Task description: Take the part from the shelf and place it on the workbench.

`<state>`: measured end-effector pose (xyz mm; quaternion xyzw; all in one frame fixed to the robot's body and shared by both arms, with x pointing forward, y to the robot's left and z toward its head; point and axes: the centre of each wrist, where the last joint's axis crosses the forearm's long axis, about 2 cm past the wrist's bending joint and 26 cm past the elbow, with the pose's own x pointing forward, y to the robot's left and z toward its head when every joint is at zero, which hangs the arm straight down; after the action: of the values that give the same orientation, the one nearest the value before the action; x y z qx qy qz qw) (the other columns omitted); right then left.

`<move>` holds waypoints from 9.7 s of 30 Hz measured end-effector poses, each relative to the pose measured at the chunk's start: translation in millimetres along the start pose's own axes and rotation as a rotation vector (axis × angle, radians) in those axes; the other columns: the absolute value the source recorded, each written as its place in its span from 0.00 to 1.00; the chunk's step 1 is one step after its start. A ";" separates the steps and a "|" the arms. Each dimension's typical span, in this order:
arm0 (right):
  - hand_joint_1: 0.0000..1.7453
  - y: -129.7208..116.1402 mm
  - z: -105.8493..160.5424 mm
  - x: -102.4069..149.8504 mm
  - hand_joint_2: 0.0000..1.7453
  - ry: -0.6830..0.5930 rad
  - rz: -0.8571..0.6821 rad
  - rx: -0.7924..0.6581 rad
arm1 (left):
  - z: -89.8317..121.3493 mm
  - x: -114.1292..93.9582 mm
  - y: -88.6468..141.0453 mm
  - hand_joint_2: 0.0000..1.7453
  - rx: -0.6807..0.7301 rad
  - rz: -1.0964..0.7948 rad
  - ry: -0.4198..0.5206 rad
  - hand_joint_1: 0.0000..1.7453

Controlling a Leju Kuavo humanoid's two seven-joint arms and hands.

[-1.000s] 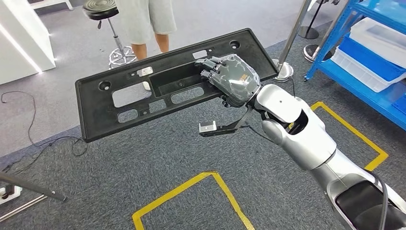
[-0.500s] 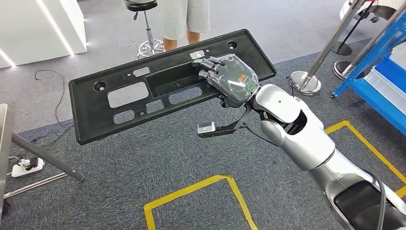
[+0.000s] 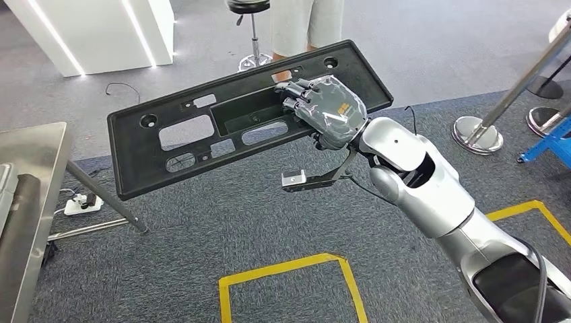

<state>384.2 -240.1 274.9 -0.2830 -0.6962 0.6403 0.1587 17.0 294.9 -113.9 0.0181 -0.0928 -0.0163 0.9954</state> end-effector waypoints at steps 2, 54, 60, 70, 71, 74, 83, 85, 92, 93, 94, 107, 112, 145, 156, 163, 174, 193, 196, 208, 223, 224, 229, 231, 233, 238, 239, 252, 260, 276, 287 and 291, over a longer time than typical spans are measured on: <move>1.00 0.5 0.2 -0.1 1.00 0.000 -0.001 0.002 | 0.0 0.0 0.4 1.00 0.000 0.000 0.000 0.00; 1.00 8.8 6.9 -0.2 1.00 0.012 -0.011 0.020 | 0.4 -1.6 -5.8 1.00 0.001 -0.011 0.004 0.00; 1.00 6.0 5.3 -0.4 1.00 0.009 -0.007 0.013 | 0.8 -4.2 -7.1 1.00 -0.002 -0.009 0.010 0.00; 1.00 4.8 5.2 -0.9 1.00 0.008 -0.004 0.011 | 0.7 -3.2 -6.8 1.00 -0.002 -0.012 0.011 0.00; 1.00 4.3 4.8 -0.8 1.00 0.007 -0.004 0.010 | 0.7 -3.4 -6.8 1.00 -0.002 -0.012 0.012 0.00; 1.00 2.6 3.2 0.1 1.00 0.003 -0.002 0.004 | 0.7 -3.5 -7.0 1.00 -0.003 -0.013 0.012 0.00; 1.00 3.9 4.9 -0.7 1.00 0.006 -0.003 0.010 | 0.5 -1.5 -7.1 1.00 -0.004 -0.014 0.012 0.00; 1.00 3.1 4.9 -1.3 1.00 0.007 -0.001 0.009 | 0.5 -1.4 -7.3 1.00 -0.005 -0.014 0.013 0.00; 1.00 1.1 3.8 -1.7 1.00 0.006 0.002 0.005 | 0.6 -2.3 -7.3 1.00 -0.004 -0.016 0.016 0.00; 1.00 1.4 4.0 -1.7 1.00 0.006 0.002 0.006 | 0.5 -1.8 -7.0 1.00 -0.003 -0.017 0.015 0.00; 1.00 1.8 4.2 -1.6 1.00 0.006 0.001 0.007 | 0.5 -1.7 -6.9 1.00 -0.002 -0.018 0.015 0.00; 1.00 1.6 3.3 -1.0 1.00 0.005 0.000 0.005 | 0.4 -1.8 -6.0 1.00 0.000 -0.024 0.017 0.00; 1.00 6.9 6.1 0.0 1.00 0.009 -0.010 0.017 | 0.4 -1.3 -6.0 1.00 0.001 -0.025 0.018 0.00; 1.00 6.7 6.2 -0.8 1.00 -0.007 -0.033 0.016 | 0.4 -1.1 -6.0 1.00 0.001 -0.030 0.020 0.00; 1.00 6.4 6.1 -1.0 1.00 -0.007 -0.035 0.016 | 0.4 -2.1 -5.1 1.00 0.006 -0.027 0.029 0.00; 1.00 6.2 6.0 -1.1 1.00 -0.007 -0.035 0.016 | 0.5 -2.1 -5.3 1.00 0.006 -0.025 0.029 0.00; 1.00 -0.8 4.0 -4.9 1.00 -0.007 -0.004 0.017 | 0.5 -2.6 -4.2 1.00 0.005 -0.014 0.031 0.00; 1.00 7.1 4.5 0.1 1.00 -0.020 -0.024 0.035 | 0.4 -2.6 -3.9 1.00 0.004 -0.011 0.031 0.00; 1.00 5.4 3.8 -0.8 1.00 -0.020 -0.023 0.031 | 0.3 -2.3 -2.1 1.00 0.007 -0.012 0.030 0.00; 1.00 4.8 3.4 -1.0 1.00 -0.022 -0.026 0.029 | 0.4 -2.2 -3.7 1.00 0.004 -0.013 0.028 0.00; 1.00 4.7 3.4 -1.1 1.00 -0.025 -0.030 0.029 | 0.4 -2.1 -3.8 1.00 0.001 -0.015 0.028 0.00; 1.00 4.6 3.3 -1.2 1.00 -0.028 -0.031 0.029 | 0.4 -2.1 -3.7 1.00 0.001 -0.016 0.028 0.00; 1.00 2.4 2.5 -2.3 1.00 -0.035 -0.027 0.027 | 0.4 -2.4 -2.9 1.00 0.000 -0.019 0.029 0.00; 1.00 1.4 2.7 -3.7 1.00 -0.033 -0.023 0.028 | 0.4 -2.4 -3.0 1.00 -0.001 -0.019 0.029 0.00; 1.00 1.4 3.2 -4.7 1.00 -0.031 -0.022 0.032 | 0.4 -2.2 -3.2 1.00 -0.001 -0.019 0.029 0.00; 1.00 6.2 4.3 -3.4 1.00 -0.032 -0.029 0.049 | 0.3 -1.4 -3.2 1.00 -0.004 -0.018 0.027 0.00; 1.00 6.2 4.2 -3.3 1.00 -0.032 -0.029 0.050 | 0.3 -1.6 -3.2 1.00 -0.004 -0.018 0.028 0.00; 1.00 5.9 3.3 -3.0 1.00 -0.039 -0.022 0.056 | 0.4 -1.8 -4.8 1.00 -0.007 -0.017 0.028 0.00; 1.00 6.0 2.0 -2.1 1.00 -0.043 -0.021 0.052 | 0.6 -3.8 -5.4 1.00 -0.010 -0.015 0.032 0.00; 1.00 10.2 2.7 1.4 1.00 -0.031 -0.009 0.035 | 0.5 -3.0 -5.4 1.00 -0.009 -0.011 0.028 0.00; 1.00 17.1 1.6 8.9 1.00 -0.024 -0.017 0.038 | 0.6 -3.1 -5.3 1.00 -0.008 -0.013 0.026 0.00; 1.00 17.8 0.2 11.2 1.00 -0.024 -0.019 0.033 | 0.6 -3.1 -5.2 1.00 -0.008 -0.018 0.026 0.00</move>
<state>378.7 -233.3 255.8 -0.2658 -0.6903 0.6534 0.1610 13.7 289.8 -114.1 0.0154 -0.0795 -0.0255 0.9964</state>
